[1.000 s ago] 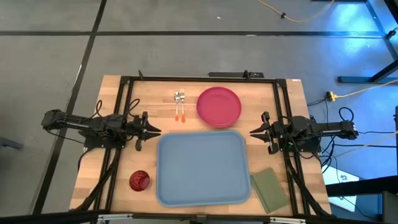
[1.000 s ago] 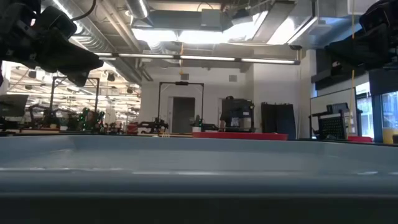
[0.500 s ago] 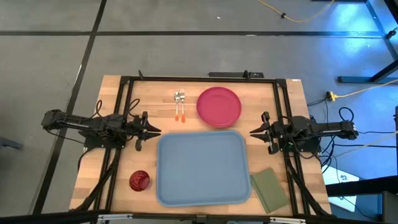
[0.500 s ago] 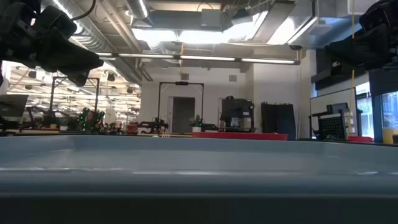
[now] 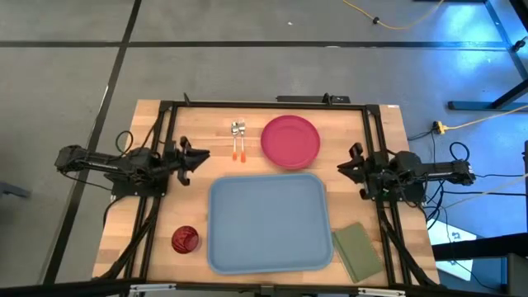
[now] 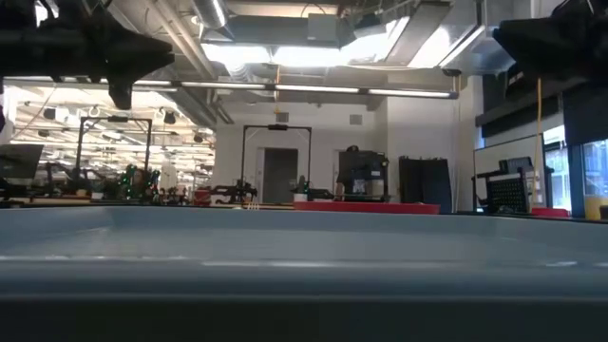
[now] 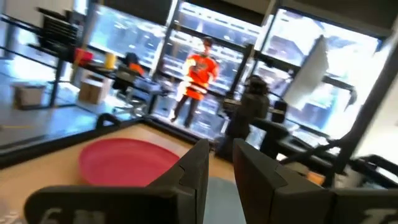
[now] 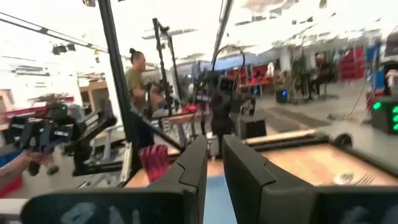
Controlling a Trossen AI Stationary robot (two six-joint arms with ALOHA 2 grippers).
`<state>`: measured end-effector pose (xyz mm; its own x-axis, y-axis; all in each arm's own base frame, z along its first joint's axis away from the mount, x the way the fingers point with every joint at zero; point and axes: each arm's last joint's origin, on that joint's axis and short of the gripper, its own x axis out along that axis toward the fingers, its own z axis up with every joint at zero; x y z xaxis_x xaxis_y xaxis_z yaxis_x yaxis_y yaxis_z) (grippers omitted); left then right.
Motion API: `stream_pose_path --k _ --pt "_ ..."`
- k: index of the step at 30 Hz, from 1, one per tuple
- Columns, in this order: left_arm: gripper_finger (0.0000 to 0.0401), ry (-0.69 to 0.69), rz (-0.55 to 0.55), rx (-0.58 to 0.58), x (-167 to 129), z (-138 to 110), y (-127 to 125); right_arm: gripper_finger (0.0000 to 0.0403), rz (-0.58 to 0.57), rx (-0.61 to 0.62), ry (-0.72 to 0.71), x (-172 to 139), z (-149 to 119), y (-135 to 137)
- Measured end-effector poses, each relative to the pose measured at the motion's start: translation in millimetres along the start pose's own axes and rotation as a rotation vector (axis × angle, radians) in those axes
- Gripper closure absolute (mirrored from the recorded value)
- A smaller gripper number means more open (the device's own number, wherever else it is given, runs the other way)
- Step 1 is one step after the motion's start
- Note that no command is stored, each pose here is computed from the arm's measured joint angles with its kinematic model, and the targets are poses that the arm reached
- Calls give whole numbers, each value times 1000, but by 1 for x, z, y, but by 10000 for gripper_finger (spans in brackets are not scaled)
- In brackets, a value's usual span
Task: Pick and place plate/cup/fork/spoon on tray
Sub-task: Put the plate pink on the blue tray
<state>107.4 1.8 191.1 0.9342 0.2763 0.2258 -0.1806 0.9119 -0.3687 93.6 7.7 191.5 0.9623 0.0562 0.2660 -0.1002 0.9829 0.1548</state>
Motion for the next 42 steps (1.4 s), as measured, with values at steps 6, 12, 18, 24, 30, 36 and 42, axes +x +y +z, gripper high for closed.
stream_pose_path --k 6,12,18,24,30,36,42 --pt "335 -102 142 23 0 7 3 346 -76 6 -116 -1 10 -1" --pt "335 -187 99 96 2 18 4 346 -198 -11 -207 -1 18 -4" --pt "335 -133 117 115 10 14 9 346 -222 -40 -141 17 49 1" --pt "335 -55 143 87 17 5 16 346 -458 -203 160 62 94 1" --pt "335 -29 177 79 20 2 20 346 -817 -155 491 95 112 -19" --pt "335 -32 183 80 20 2 21 346 -874 -13 723 125 109 -57" --pt "335 -32 183 77 20 2 21 346 -950 136 944 139 79 -123"
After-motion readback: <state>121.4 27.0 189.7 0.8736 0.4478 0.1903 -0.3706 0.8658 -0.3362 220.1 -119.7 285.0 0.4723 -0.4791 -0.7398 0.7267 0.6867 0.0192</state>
